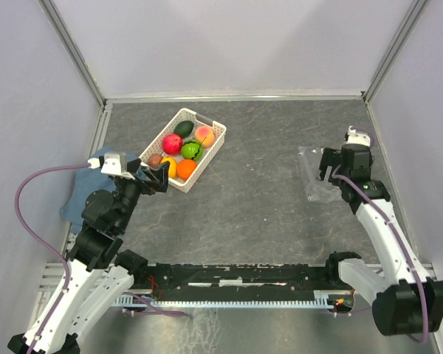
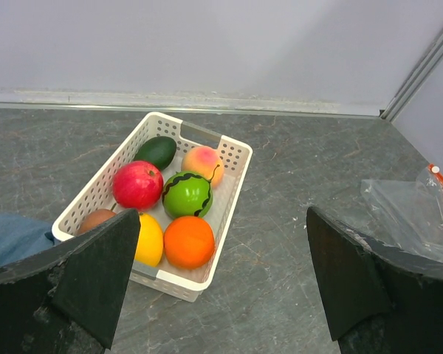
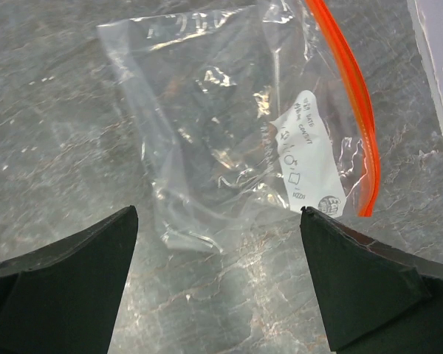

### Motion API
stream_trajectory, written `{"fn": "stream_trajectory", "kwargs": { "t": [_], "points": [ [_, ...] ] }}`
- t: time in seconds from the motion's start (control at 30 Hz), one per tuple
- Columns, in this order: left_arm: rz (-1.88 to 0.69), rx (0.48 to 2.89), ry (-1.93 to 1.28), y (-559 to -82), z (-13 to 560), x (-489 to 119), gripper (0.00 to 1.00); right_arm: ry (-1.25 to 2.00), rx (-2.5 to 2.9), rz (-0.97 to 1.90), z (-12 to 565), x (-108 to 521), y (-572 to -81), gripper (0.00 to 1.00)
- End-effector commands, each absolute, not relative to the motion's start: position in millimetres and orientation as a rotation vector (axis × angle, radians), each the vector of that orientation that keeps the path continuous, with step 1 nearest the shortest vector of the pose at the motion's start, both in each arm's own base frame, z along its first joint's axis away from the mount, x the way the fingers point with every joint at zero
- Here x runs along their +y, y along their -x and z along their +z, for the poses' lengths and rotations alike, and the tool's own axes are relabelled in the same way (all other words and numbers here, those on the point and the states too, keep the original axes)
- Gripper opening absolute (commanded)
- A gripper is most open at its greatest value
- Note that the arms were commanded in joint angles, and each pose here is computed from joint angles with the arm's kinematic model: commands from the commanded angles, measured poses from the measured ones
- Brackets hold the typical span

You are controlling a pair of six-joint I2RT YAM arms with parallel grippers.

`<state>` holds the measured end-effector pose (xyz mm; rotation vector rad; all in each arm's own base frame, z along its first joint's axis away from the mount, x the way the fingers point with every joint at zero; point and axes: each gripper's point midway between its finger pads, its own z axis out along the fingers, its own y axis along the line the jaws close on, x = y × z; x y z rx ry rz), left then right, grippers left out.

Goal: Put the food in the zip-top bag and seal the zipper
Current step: Pick up the zipper food storage bag at the corner of the board.

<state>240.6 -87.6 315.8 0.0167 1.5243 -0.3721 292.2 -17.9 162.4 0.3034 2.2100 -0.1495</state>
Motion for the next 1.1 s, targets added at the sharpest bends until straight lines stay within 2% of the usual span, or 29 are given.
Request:
{"fn": "stream_trajectory", "kwargs": {
  "t": [0.0, 0.27, 0.43, 0.63, 0.8, 0.93, 1.0, 1.07],
  "points": [
    [-0.344, 1.478, -0.041, -240, 328, -86, 1.0, -0.493, 2.122, -0.023, 165, -42, -325, 0.99],
    [-0.348, 1.48, -0.054, -240, 327, -88, 1.0, -0.821, 2.036, 0.087, 137, -120, -344, 0.99],
    [-0.346, 1.484, -0.061, -241, 325, -89, 1.0, -0.914, 1.99, 0.168, 126, -153, -354, 0.99],
    [-0.347, 1.485, -0.069, -241, 323, -91, 1.0, -0.967, 2.019, 0.268, 95, -168, -362, 1.0],
    [-0.347, 1.483, -0.072, -242, 323, -91, 0.99, -0.962, 2.068, 0.315, 72, -166, -364, 0.95],
    [-0.348, 1.482, -0.074, -241, 323, -91, 1.0, -0.942, 2.08, 0.352, 67, -160, -365, 0.83],
    [-0.35, 1.481, -0.075, -241, 323, -92, 1.0, -0.929, 2.078, 0.362, 69, -157, -365, 0.71],
    [-0.349, 1.481, -0.074, -241, 323, -91, 1.0, -0.918, 2.07, 0.371, 72, -155, -364, 0.5]
  ]
}}
